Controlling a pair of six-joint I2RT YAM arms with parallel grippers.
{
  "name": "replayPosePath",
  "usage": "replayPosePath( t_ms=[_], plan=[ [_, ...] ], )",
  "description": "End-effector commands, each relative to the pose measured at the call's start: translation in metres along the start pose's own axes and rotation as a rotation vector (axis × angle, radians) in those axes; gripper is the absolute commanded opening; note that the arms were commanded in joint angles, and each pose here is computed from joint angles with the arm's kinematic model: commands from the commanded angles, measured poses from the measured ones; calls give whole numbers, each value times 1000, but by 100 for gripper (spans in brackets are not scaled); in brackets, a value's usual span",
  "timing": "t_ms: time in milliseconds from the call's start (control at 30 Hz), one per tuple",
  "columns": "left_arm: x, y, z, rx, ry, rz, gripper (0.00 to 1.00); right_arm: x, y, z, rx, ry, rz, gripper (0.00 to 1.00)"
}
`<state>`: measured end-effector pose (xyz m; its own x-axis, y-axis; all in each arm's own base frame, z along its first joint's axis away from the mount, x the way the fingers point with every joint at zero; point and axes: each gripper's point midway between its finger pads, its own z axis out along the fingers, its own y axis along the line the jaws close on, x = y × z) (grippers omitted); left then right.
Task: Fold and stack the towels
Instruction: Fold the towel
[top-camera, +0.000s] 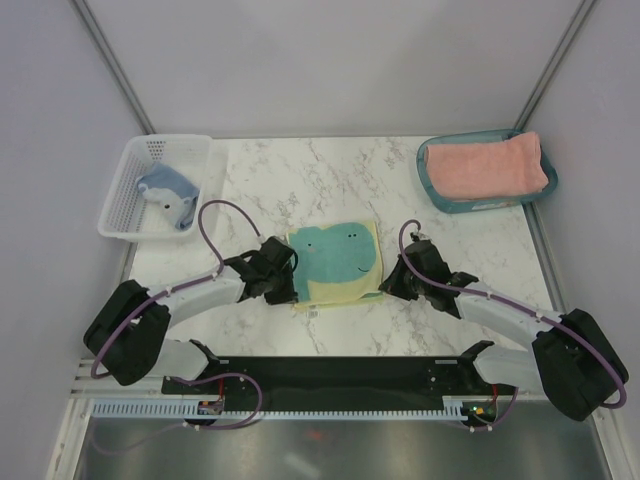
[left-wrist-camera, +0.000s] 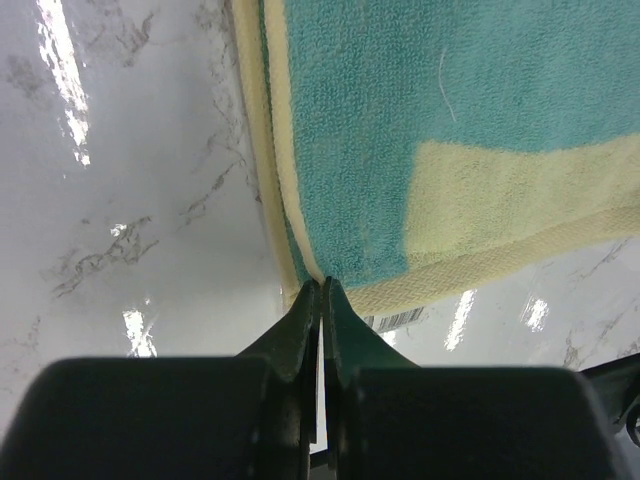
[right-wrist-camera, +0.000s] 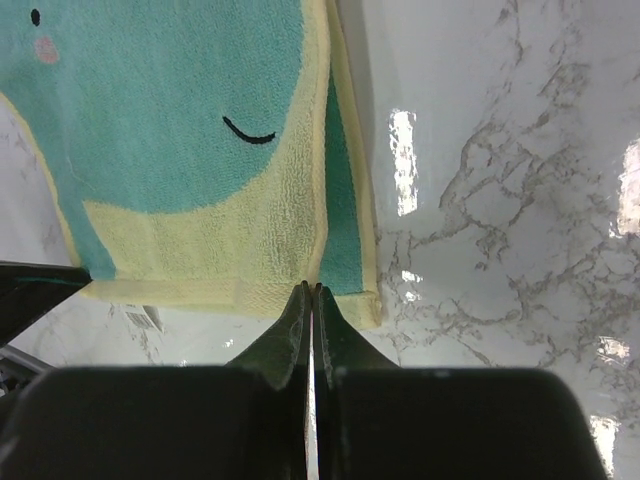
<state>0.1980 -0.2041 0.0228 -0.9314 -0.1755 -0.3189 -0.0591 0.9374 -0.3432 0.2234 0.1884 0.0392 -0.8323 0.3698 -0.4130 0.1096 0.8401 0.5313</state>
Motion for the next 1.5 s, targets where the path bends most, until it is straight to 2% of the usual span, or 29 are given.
replayPosePath(
  t_ms=[0, 200, 333, 400, 567, 967, 1233, 1467],
  plan=[
    [-15, -15, -13, 33, -39, 31, 2, -17, 16, -3, -27, -47, -22, 0],
    [-31, -31, -41, 73, -79, 50, 2, -25, 31, -13, -39, -28, -51, 0],
    [-17, -27, -52, 100, -49, 53, 2, -8, 17, -24, -15, 27, -83, 0],
    [2, -8, -41, 65, -12, 28, 2, 3, 7, -24, -10, 42, -67, 0],
    [36, 9, -11, 77, 74, -7, 2, 28, -21, -14, 9, 63, -37, 0],
    [42, 33, 0, -18, 79, 24, 2, 45, -43, -2, 31, 75, -14, 0],
    [38, 40, -8, -61, 69, 57, 2, 38, -47, -10, 77, 53, -43, 0],
    [40, 37, -11, -50, 93, 69, 2, 45, -46, -13, 47, 79, -66, 0]
  ],
)
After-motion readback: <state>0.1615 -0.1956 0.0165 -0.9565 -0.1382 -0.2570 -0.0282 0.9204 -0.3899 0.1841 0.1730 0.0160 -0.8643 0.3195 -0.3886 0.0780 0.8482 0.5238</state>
